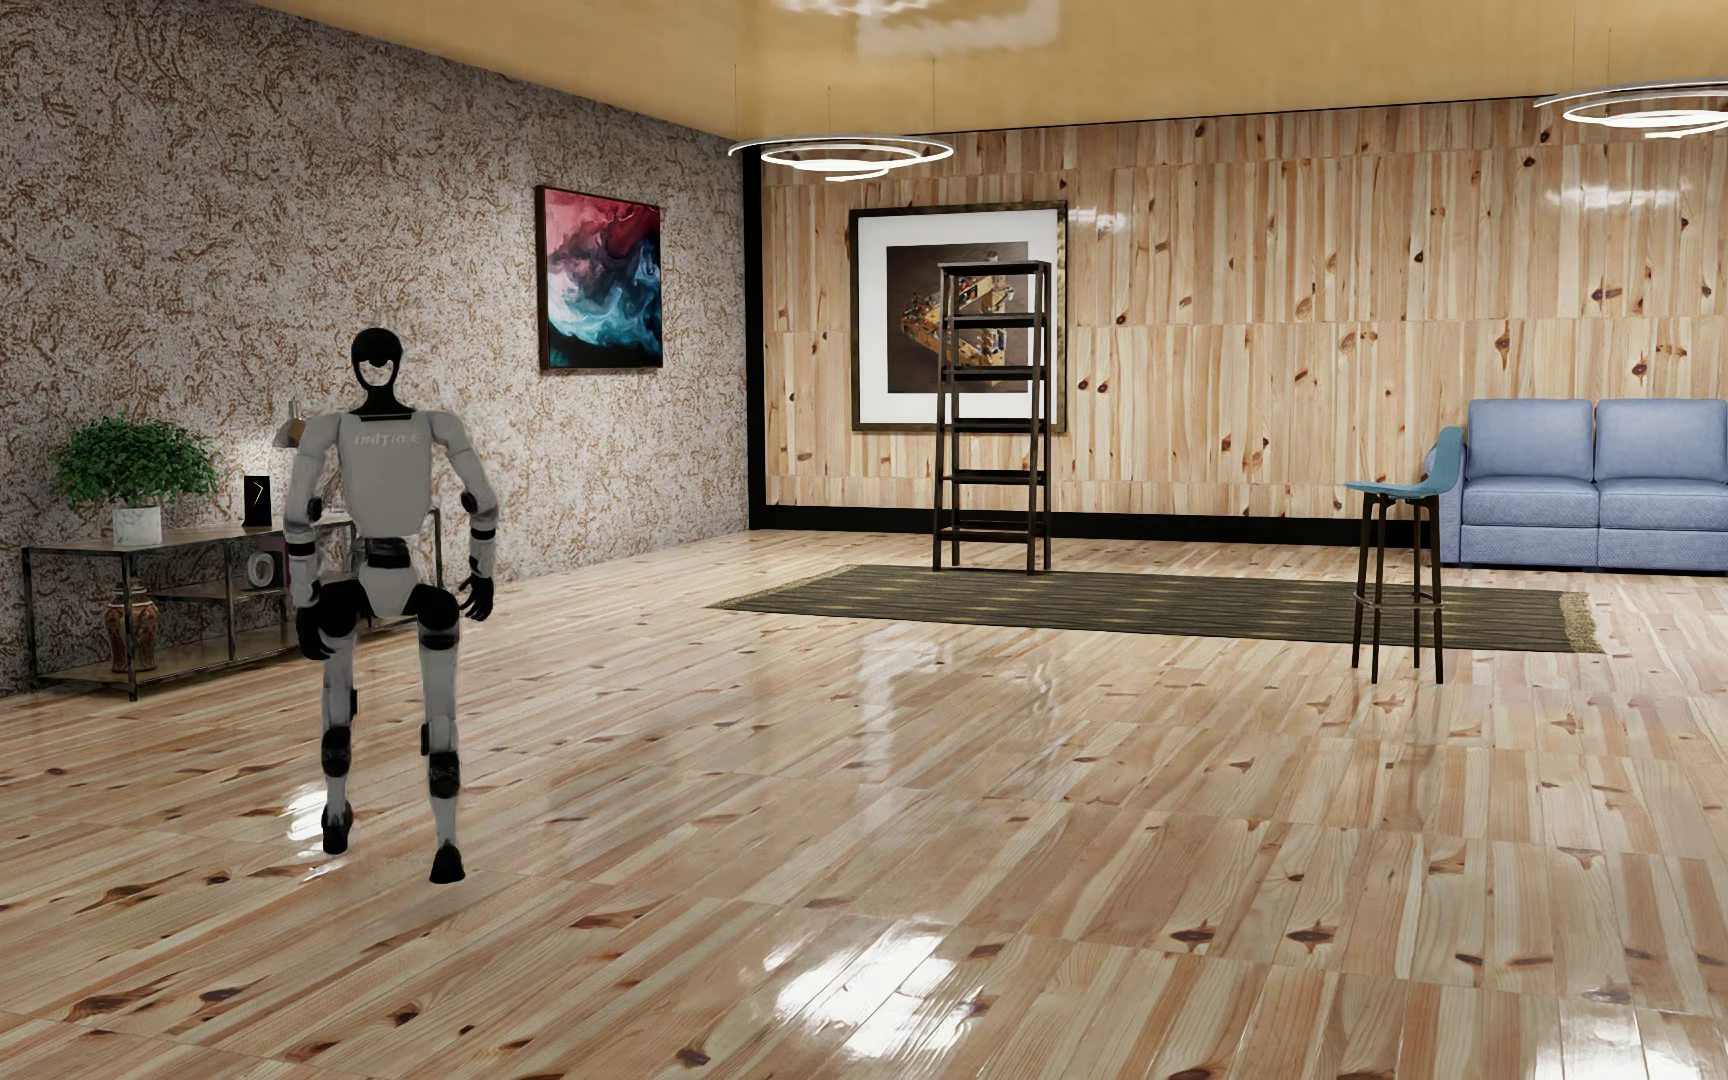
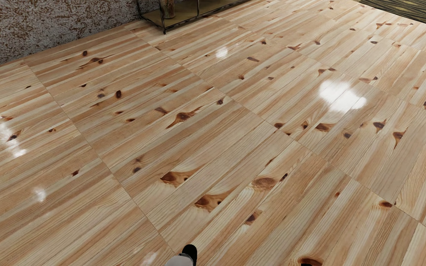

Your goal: Move towards the shelves

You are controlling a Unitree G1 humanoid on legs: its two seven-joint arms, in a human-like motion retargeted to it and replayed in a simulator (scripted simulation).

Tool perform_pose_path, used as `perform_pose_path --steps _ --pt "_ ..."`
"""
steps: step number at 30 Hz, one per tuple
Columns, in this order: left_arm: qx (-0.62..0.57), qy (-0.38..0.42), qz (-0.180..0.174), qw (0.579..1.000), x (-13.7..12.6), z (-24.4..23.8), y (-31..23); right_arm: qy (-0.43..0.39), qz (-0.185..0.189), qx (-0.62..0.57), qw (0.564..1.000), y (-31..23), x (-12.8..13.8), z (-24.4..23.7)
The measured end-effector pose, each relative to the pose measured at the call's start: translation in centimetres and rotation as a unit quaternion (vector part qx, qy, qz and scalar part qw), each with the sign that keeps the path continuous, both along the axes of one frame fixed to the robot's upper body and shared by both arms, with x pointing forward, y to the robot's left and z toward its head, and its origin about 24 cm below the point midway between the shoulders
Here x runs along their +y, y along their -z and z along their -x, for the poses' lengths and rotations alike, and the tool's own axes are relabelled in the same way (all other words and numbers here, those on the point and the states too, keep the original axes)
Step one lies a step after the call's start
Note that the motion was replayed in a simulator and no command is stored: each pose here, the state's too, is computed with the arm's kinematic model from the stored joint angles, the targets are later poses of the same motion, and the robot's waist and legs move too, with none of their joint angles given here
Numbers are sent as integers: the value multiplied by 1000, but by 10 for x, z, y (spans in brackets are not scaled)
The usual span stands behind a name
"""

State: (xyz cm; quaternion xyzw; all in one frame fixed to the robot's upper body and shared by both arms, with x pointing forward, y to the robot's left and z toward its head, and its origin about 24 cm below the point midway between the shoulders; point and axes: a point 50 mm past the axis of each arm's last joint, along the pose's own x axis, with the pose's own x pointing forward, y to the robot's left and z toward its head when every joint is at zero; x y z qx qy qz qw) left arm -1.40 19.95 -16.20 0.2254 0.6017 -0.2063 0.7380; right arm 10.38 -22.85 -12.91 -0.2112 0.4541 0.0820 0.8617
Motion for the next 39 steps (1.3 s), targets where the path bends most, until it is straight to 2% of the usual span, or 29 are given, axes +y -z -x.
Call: perform_pose_path --steps 3,4,7,14,16,17,19,20,22,23,27,30,32,34,37,39 --pt "22 1 -7 1000 3 14 0 37 2 34 999 9 -5 21" --pt "29 -6 -23 999 12 15 1 21 8 82 996 18 -3 43" --pt "-20 -31 -36 999 23 -22 0 1 7 127 992 24 2 73" --pt "-248 -28 2 968 24 -149 -46 18 50 271 961 21 -23 169" --pt "-276 -39 4 960 25 -164 -55 26 59 302 951 19 -28 188" --pt "-266 -56 1 962 28 -156 -51 20 64 317 946 18 -30 194" --pt "-192 -81 -15 978 31 -118 -28 25 67 316 946 20 -31 190" --pt "-152 -74 -29 985 35 -99 -19 6 61 295 954 24 -25 172" --pt "-74 -28 -44 996 35 -59 -7 -9 29 222 975 28 -6 131" --pt "-39 -41 -50 997 36 -34 -4 -11 13 176 984 26 2 105" --pt "41 -38 -38 998 23 29 -3 -35 -25 33 999 8 23 26" --pt "50 -46 -25 997 12 38 -2 -51 -30 -61 996 -19 22 -16" --pt "43 -48 -35 997 19 32 -2 -37 -31 -55 997 -17 20 -12" --pt "37 -47 -50 997 29 22 -2 -11 -24 18 999 3 16 24" --pt "-23 -41 -65 997 44 -28 -3 -24 -3 119 993 25 14 65" --pt "-87 -17 -53 995 43 -67 -12 -30 15 167 985 27 4 94"
